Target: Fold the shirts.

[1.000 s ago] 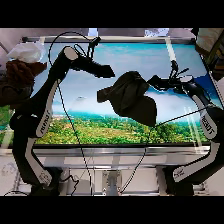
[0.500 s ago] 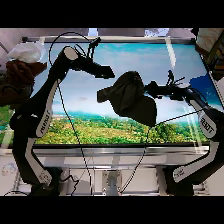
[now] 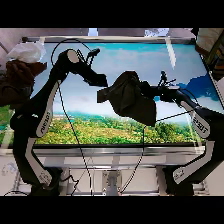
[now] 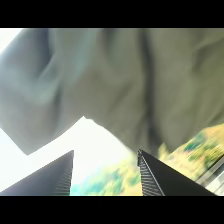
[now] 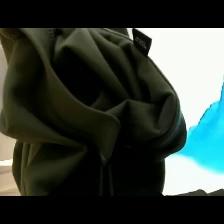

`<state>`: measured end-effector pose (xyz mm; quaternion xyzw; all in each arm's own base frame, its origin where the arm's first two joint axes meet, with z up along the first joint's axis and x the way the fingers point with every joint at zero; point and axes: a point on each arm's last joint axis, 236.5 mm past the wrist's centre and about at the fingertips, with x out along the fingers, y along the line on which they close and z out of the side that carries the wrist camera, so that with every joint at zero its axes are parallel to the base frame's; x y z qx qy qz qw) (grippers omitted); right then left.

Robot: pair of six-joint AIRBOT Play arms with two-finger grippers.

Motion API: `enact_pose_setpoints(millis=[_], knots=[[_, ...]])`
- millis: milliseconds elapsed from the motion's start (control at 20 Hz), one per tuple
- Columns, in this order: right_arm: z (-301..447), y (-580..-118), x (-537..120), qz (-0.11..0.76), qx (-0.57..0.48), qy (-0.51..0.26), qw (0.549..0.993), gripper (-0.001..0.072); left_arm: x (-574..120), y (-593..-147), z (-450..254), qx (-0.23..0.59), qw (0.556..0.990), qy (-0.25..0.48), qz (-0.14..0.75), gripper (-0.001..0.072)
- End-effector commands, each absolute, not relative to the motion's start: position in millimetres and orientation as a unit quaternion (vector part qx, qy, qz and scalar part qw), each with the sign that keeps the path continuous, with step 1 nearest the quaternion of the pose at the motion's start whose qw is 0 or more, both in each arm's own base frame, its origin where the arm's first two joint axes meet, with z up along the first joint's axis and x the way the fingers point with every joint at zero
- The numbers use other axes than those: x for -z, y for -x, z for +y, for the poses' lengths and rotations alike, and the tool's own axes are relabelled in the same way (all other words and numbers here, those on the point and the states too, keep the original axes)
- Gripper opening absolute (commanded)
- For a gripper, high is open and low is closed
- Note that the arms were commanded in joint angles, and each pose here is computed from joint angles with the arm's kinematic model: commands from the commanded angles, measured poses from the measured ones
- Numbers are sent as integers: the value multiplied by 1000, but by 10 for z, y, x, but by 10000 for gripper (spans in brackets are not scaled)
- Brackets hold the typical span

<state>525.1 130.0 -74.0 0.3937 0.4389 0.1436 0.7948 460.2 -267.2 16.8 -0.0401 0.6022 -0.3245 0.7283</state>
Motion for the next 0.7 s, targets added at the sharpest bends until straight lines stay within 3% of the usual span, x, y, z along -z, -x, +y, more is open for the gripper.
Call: enact_pose_setpoints(millis=[0, 300, 500, 650], knots=[[1297, -5287, 725, 428, -150, -375, 809, 30, 182, -4347, -2449, 260, 689, 47, 675, 471], [1294, -5288, 726, 425, -158, -357, 817, 30, 288, -3891, -2929, 285, 605, 170, 724, 472], [1285, -5294, 727, 423, -157, -355, 818, 30, 425, -3679, -3207, 277, 596, 154, 738, 472], [1215, -5347, 738, 415, -143, -352, 827, 30, 229, -3329, -3779, 334, 561, 176, 736, 472]])
